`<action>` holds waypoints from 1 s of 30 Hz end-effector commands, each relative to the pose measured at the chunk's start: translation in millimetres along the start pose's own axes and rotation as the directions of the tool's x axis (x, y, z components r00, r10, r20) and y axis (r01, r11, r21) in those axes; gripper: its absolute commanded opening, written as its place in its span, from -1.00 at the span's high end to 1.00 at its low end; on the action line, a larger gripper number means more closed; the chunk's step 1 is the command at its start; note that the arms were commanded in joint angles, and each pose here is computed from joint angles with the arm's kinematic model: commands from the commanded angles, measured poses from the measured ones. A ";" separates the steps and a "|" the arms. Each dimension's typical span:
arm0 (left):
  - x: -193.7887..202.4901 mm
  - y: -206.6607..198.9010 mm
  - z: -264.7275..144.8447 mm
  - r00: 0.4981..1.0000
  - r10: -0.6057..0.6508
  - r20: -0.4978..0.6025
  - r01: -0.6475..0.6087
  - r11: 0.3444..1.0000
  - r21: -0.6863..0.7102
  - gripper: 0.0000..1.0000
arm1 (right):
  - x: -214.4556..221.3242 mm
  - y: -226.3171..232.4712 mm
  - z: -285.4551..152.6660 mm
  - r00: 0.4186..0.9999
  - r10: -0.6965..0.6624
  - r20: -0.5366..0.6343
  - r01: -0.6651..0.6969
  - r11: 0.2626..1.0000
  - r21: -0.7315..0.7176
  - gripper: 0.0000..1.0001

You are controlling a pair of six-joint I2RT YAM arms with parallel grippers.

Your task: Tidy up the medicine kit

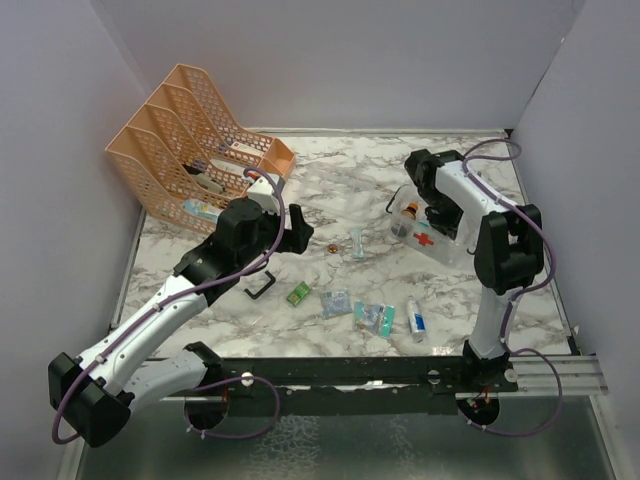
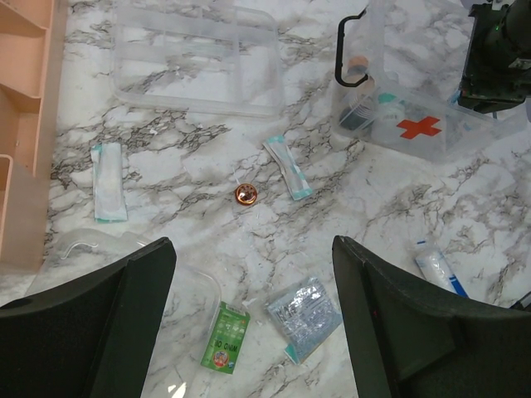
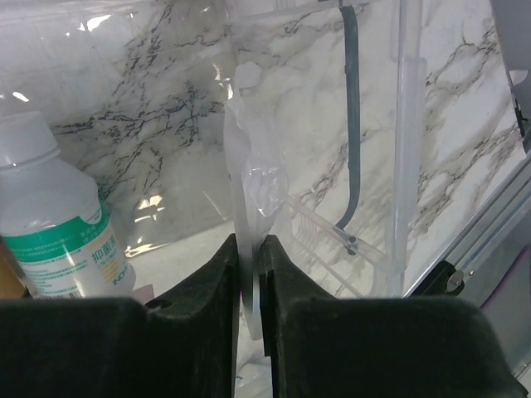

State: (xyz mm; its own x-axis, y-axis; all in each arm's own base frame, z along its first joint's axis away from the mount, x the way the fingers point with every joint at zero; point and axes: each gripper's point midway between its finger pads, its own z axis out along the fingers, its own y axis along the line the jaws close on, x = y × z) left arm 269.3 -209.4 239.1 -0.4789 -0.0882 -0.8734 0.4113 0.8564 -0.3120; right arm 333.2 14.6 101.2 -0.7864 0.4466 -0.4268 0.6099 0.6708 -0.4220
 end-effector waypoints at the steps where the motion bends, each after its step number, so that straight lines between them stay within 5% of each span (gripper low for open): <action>1: -0.8 2.4 3.5 1.000 0.011 0.013 -0.010 1.000 -0.013 -0.59 | -1.0 3.2 9.9 1.000 -0.004 0.010 0.004 1.000 0.003 0.72; 14: 2.9 3.9 7.5 1.000 0.013 -0.003 -0.013 1.000 -0.021 -0.59 | -5.1 17.2 3.9 1.000 -0.013 0.024 0.016 0.993 -0.116 -0.05; 24: 6.8 5.2 10.9 1.000 0.016 -0.018 -0.016 1.000 -0.026 -0.59 | -6.9 33.6 -15.7 1.000 -0.014 0.026 0.020 0.956 -0.291 -0.05; 30: 8.6 5.6 13.5 1.000 0.014 -0.026 -0.015 0.999 -0.029 -0.59 | -1.1 35.3 -7.1 1.000 -0.001 0.005 0.003 0.957 -0.290 0.21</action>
State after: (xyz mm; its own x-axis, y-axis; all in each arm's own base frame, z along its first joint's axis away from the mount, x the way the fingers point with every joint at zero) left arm 273.7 -212.6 224.6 -0.5095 -0.0650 -0.8580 0.3998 0.8651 -0.3029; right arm 351.3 38.0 95.2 -0.8031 0.4152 -0.4275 0.5398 0.8106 -0.2268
